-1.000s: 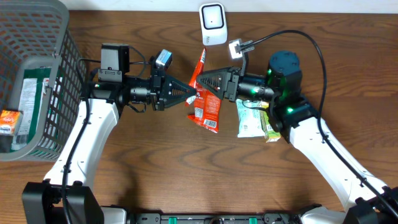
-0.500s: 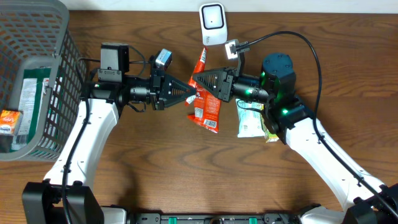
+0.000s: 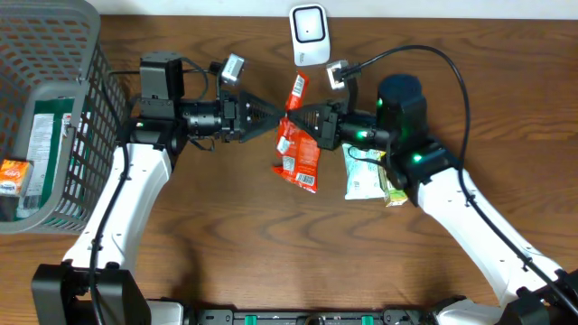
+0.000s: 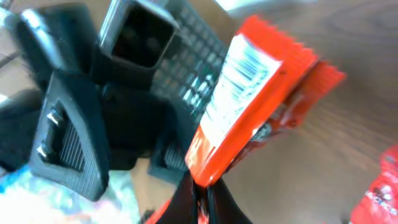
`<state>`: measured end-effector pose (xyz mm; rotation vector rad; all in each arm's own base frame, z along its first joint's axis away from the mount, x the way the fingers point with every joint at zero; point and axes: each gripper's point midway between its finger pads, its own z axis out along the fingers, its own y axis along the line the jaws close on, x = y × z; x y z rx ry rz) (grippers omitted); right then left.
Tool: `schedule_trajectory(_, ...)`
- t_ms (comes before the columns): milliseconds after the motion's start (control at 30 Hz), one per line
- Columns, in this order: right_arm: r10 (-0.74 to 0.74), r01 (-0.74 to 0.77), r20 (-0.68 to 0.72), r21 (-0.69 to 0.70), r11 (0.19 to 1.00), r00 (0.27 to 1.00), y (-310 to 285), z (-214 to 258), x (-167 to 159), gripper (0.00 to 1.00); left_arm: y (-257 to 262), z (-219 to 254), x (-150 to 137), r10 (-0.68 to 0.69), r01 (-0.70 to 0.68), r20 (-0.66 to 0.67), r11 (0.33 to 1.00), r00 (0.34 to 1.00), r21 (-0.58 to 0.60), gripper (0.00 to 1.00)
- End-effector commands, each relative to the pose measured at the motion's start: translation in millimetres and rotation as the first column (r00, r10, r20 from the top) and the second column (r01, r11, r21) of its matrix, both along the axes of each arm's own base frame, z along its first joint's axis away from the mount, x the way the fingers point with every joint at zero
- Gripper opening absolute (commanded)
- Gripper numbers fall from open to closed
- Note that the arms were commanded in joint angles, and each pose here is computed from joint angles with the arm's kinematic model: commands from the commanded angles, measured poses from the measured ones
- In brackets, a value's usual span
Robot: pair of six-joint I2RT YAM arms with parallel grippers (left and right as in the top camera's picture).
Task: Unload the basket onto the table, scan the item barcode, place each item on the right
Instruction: 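Open the left gripper and pull the stick away with the right gripper, then lower the stick between the HACKS bag and wipes, release with right gripper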
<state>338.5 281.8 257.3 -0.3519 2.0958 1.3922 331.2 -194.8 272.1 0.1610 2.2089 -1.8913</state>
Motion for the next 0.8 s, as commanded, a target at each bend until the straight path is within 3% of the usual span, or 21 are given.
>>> schedule_trajectory(0,-0.054,0.064,0.075,-0.133,0.989,0.996,-20.0,9.9,17.2,0.02,14.9,-10.1,23.2,0.125,-0.129,0.060,0.988,0.990,0.084,0.59)
schedule_trajectory(133,-0.187,0.199,0.072,-0.424,0.883,0.980,-60.3,-1.8,22.0,0.01,27.2,-31.3,35.2,0.219,-0.226,0.055,0.956,0.974,0.188,0.59)
schedule_trajectory(300,-0.289,0.243,0.036,-0.646,0.724,0.957,-97.9,-21.9,4.6,0.01,45.7,-66.4,39.5,0.330,-0.312,0.011,0.881,0.944,0.356,0.59)
schedule_trajectory(500,-0.284,0.147,-0.052,-0.760,0.633,0.957,-99.9,-73.2,-11.6,0.01,61.1,-88.7,38.2,0.383,-0.343,0.012,0.811,0.924,0.474,0.59)
schedule_trajectory(767,-0.254,0.035,-0.108,-0.865,0.501,0.961,-81.8,-148.2,-4.3,0.01,71.5,-102.0,34.9,0.415,-0.351,0.005,0.762,0.910,0.544,0.60)
